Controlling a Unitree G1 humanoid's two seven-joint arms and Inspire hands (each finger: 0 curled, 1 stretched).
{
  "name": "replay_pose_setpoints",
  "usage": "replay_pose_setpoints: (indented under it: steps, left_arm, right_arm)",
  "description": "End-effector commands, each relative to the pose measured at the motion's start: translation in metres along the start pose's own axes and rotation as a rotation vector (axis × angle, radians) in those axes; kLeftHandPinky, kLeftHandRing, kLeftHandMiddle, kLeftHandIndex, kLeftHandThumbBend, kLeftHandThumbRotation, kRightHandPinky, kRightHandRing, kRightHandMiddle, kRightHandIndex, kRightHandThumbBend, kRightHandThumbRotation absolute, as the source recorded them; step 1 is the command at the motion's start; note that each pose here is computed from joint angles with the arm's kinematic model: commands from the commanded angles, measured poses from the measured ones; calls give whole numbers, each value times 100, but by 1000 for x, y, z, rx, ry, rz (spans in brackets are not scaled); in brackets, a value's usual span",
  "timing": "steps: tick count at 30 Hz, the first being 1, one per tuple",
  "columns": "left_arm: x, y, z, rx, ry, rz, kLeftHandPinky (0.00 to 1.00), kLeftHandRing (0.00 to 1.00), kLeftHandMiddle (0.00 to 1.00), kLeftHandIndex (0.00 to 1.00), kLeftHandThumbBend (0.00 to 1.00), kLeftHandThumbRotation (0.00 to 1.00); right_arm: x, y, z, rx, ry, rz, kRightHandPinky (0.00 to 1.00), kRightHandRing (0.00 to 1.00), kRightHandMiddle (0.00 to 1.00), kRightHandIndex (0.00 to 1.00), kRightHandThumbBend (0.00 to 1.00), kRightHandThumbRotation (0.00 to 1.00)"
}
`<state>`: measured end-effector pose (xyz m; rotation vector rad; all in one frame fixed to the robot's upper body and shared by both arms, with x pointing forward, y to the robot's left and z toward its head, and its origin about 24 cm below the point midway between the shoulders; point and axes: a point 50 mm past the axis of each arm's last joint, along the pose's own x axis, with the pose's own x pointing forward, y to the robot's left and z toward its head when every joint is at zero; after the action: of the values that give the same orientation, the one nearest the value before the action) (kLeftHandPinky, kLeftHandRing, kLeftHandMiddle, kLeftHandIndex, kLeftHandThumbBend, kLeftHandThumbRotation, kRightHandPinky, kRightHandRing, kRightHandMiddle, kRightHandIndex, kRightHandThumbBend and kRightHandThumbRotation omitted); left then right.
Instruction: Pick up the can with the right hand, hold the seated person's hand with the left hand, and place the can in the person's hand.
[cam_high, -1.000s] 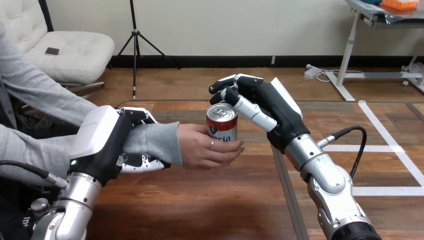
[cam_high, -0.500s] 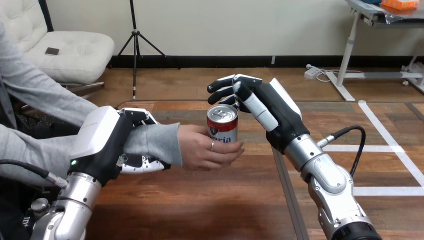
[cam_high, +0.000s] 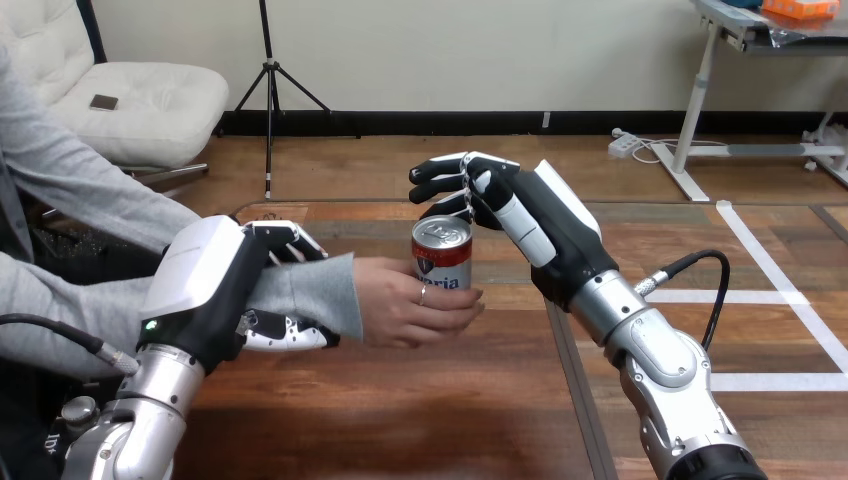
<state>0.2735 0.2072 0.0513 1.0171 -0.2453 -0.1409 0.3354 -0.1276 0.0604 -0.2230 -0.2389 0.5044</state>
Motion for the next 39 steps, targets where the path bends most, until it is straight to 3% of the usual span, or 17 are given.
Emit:
replay_pose_setpoints:
  steps: [1, 9, 19, 28, 39]
  left_arm:
    - [12, 19, 22, 9, -81, 83, 53, 68, 74, 73, 98, 44]
    - [10, 20, 24, 5, -71, 95, 69, 80, 85, 82, 98, 58]
    - [8, 21, 23, 32, -72, 118, 85, 88, 90, 87, 97, 70]
    - [7, 21, 23, 39, -83, 136, 89, 88, 89, 88, 93, 77]
    - [5, 22, 23, 32, -87, 145, 85, 86, 88, 87, 90, 83]
  right_arm:
    - [0, -14, 15, -33, -80, -25, 66, 73, 75, 77, 100, 100]
    - [-2, -15, 15, -37, -78, -22, 71, 77, 79, 80, 100, 100]
    - [-5, -17, 15, -41, -85, -32, 72, 77, 79, 81, 100, 100]
    - [-7, -18, 15, -26, -95, -38, 72, 78, 80, 81, 100, 100]
    - [-11, -19, 15, -3, -110, -45, 72, 77, 79, 81, 100, 100]
